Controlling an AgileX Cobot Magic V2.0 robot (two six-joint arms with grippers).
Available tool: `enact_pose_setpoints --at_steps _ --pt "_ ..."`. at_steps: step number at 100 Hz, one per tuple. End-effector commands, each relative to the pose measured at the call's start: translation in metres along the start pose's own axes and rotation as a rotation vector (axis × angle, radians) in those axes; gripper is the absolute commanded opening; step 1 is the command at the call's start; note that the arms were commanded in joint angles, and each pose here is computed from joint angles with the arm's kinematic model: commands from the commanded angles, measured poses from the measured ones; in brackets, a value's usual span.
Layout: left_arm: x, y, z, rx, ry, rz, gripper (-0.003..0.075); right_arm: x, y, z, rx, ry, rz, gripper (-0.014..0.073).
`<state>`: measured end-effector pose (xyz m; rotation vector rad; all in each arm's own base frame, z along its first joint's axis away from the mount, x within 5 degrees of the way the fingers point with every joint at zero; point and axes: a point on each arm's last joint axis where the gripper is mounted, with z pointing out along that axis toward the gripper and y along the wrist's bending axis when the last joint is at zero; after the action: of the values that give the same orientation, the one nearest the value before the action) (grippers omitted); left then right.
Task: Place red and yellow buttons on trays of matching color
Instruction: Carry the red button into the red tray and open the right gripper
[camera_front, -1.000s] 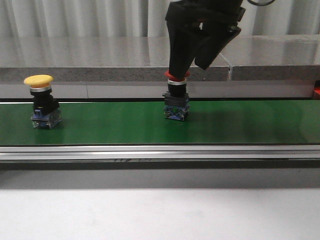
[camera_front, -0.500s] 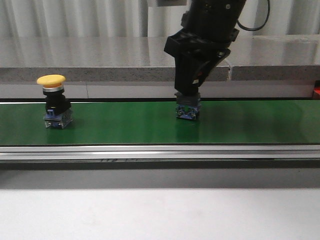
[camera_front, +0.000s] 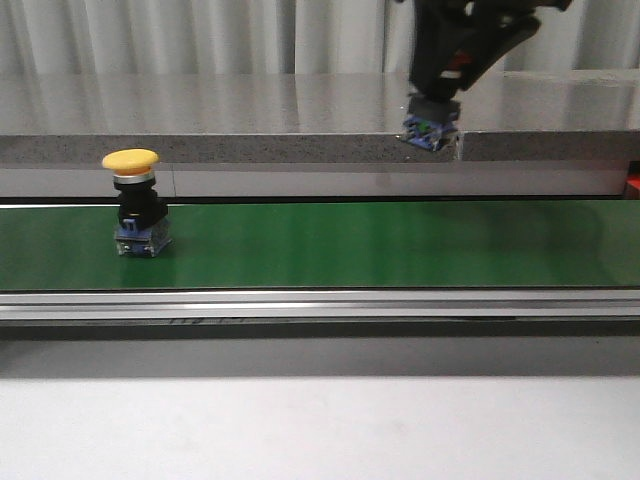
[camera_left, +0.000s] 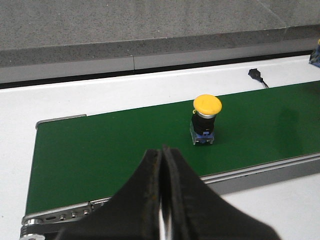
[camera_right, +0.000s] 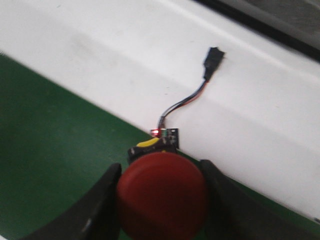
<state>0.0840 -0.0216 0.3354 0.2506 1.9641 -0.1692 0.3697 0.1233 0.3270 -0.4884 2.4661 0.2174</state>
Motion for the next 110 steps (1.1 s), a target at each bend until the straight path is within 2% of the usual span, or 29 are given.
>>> enact_pose_setpoints --at_steps 1,31,65,110 --pt "-0.013 -0.001 -0.004 0.006 -0.088 -0.01 -0.0021 -0.012 -0.021 -0.044 0.063 -0.136 0.071 0.013" --pt "-0.013 -0.001 -0.004 0.006 -0.088 -0.01 -0.0021 0.007 -0.101 -0.079 0.248 -0.143 0.282 0.013" --pt "-0.013 -0.001 -0.004 0.006 -0.088 -0.01 -0.0021 0.049 -0.193 -0.114 0.436 -0.153 0.553 0.013" --pt "-0.013 -0.001 -0.004 0.006 -0.088 -0.01 -0.0021 0.107 -0.279 -0.135 0.616 -0.19 0.808 0.013"
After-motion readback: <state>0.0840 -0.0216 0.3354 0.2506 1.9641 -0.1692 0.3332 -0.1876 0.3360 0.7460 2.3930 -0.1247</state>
